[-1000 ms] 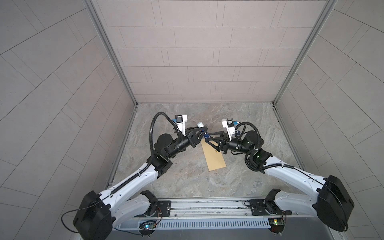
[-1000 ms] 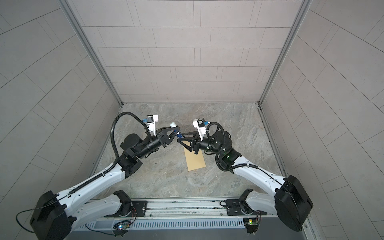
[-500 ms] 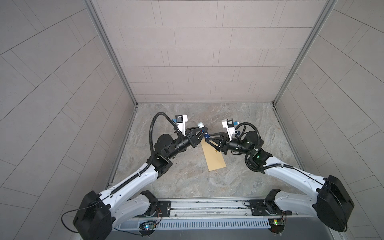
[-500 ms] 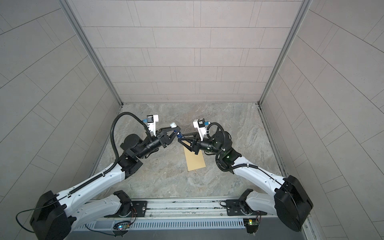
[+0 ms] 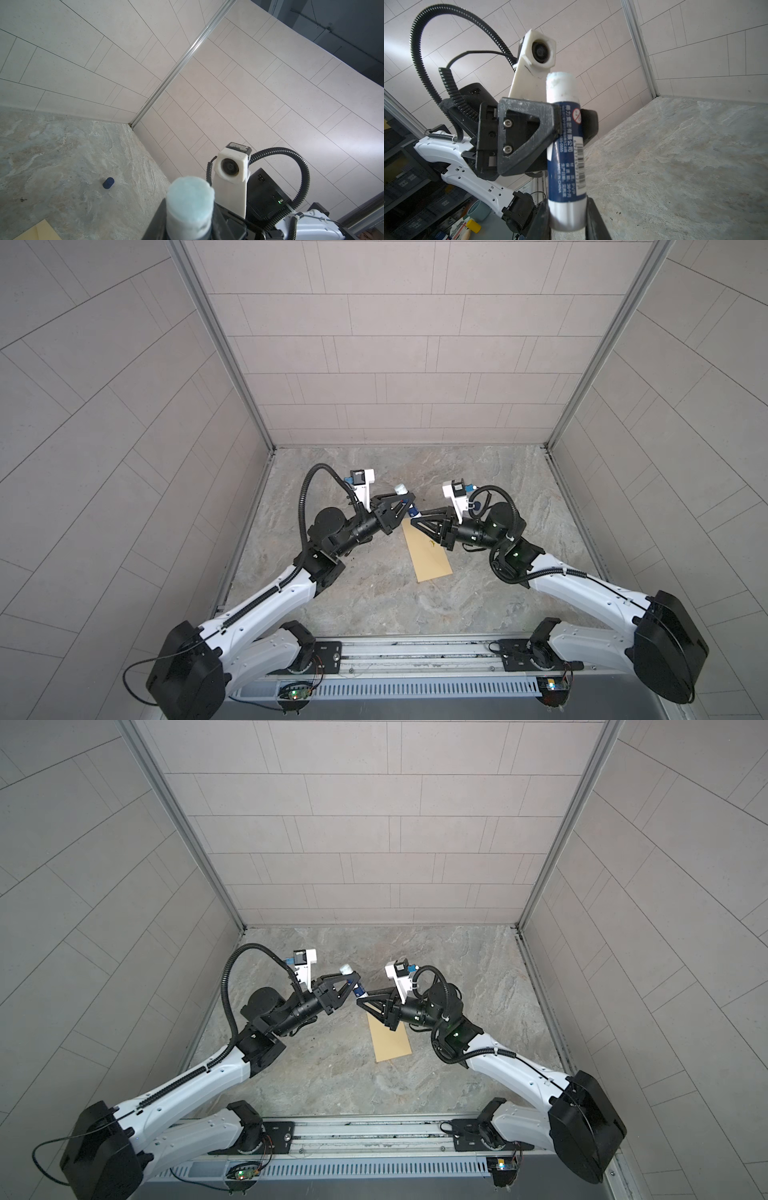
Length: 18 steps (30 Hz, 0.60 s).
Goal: Place the letter into the envelope and seal it
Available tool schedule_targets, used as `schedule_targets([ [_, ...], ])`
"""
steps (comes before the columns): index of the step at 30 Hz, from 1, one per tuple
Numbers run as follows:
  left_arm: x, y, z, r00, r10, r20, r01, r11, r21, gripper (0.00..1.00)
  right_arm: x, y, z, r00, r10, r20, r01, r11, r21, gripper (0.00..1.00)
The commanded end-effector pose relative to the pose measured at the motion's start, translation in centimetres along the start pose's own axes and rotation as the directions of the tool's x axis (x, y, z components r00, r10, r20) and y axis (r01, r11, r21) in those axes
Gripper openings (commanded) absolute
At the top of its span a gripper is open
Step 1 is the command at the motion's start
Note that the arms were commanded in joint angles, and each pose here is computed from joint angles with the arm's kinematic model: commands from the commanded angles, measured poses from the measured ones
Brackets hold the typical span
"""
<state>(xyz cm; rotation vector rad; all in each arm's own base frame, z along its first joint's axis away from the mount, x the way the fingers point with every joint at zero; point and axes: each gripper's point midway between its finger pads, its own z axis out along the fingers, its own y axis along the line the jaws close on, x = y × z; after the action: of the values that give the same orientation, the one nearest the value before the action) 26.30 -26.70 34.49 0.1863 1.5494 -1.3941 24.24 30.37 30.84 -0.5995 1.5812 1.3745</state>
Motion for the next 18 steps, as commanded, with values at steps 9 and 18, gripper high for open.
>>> schedule_targets([
  [9,-0.5,0.4,0.6,0.999,0.021,0.026,-0.021,1.000,-0.009,0.00,-2.2,-2.1,-2.2,0.924,-0.357,-0.139,0.376,0.776,0.507,0.00],
  [18,-0.1,1.4,0.8,1.000,0.016,0.015,-0.015,0.999,-0.044,0.00,-2.7,-0.3,-1.0,0.611,-0.612,-0.503,0.722,0.169,0.671,0.00],
])
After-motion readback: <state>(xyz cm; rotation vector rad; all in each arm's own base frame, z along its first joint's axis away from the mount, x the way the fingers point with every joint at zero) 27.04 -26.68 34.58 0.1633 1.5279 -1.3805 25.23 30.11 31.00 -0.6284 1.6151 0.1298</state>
